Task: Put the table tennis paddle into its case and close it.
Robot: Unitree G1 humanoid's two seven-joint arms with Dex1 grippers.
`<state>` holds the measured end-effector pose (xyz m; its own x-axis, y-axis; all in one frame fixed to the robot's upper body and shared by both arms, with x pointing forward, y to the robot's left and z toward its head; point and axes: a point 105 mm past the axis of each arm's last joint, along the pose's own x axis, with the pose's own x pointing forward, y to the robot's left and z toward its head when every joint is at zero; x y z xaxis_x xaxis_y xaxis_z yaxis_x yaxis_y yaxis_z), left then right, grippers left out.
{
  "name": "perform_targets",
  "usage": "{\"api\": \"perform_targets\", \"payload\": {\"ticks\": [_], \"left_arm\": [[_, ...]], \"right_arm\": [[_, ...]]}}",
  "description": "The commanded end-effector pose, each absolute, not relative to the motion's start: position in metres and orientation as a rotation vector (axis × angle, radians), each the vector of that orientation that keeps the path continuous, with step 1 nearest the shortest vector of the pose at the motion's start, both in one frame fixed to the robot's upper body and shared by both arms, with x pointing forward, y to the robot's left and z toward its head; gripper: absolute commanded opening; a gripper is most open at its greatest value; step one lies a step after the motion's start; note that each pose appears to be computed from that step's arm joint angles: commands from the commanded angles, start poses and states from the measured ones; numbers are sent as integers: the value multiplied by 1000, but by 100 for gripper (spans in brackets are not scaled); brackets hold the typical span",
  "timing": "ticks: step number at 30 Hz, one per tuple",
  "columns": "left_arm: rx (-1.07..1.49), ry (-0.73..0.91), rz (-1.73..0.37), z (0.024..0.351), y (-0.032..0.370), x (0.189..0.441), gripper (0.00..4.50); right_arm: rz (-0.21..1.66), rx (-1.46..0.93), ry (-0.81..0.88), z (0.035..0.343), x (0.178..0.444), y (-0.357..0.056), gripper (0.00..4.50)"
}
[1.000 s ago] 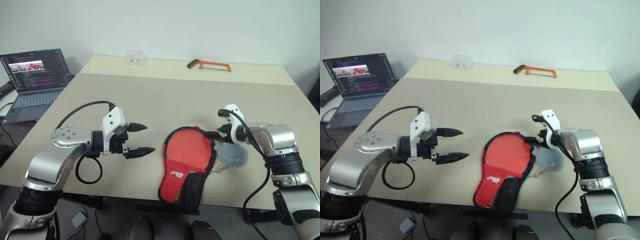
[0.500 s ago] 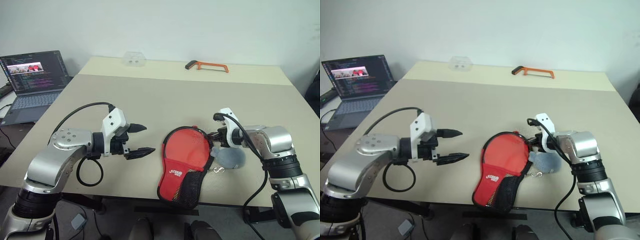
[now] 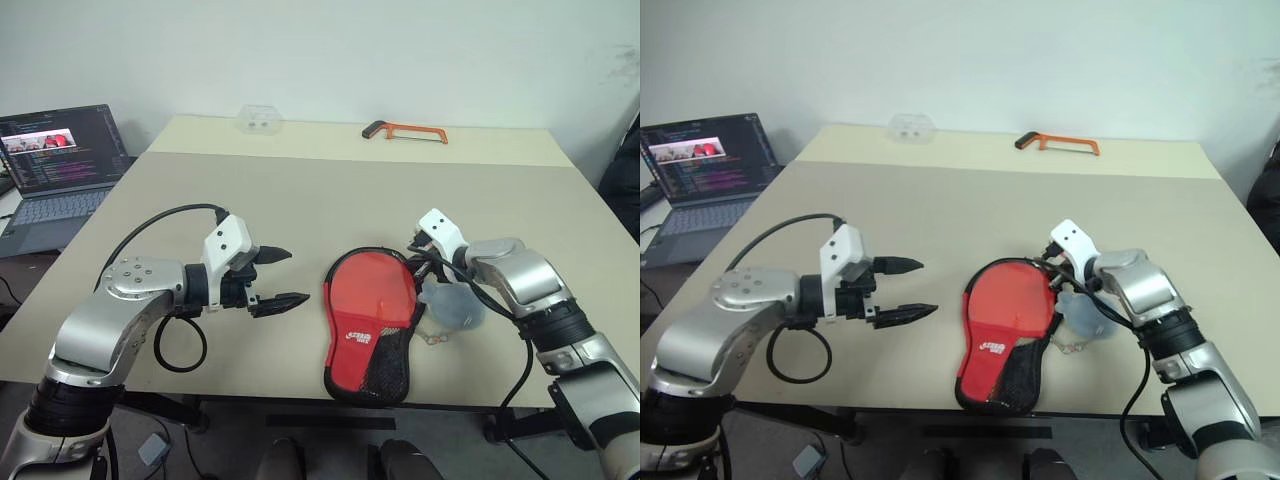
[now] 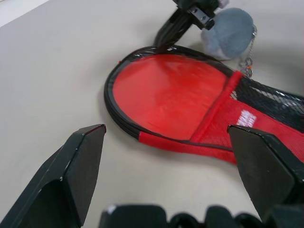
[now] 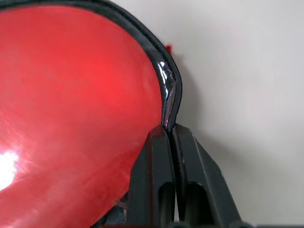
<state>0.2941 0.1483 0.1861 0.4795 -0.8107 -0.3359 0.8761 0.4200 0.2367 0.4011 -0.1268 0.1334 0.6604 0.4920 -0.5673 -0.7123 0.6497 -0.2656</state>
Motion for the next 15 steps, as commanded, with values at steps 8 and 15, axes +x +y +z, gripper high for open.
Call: {"api": "perform_targets", "payload": {"ticks": [8, 15], "left_arm": [[435, 136, -1070, 194, 144, 291, 450], [433, 124, -1097, 196, 139, 290, 450]], "right_arm": [[802, -610, 357, 150, 422, -101, 3], [778, -616, 418, 139, 422, -113, 3]]}}
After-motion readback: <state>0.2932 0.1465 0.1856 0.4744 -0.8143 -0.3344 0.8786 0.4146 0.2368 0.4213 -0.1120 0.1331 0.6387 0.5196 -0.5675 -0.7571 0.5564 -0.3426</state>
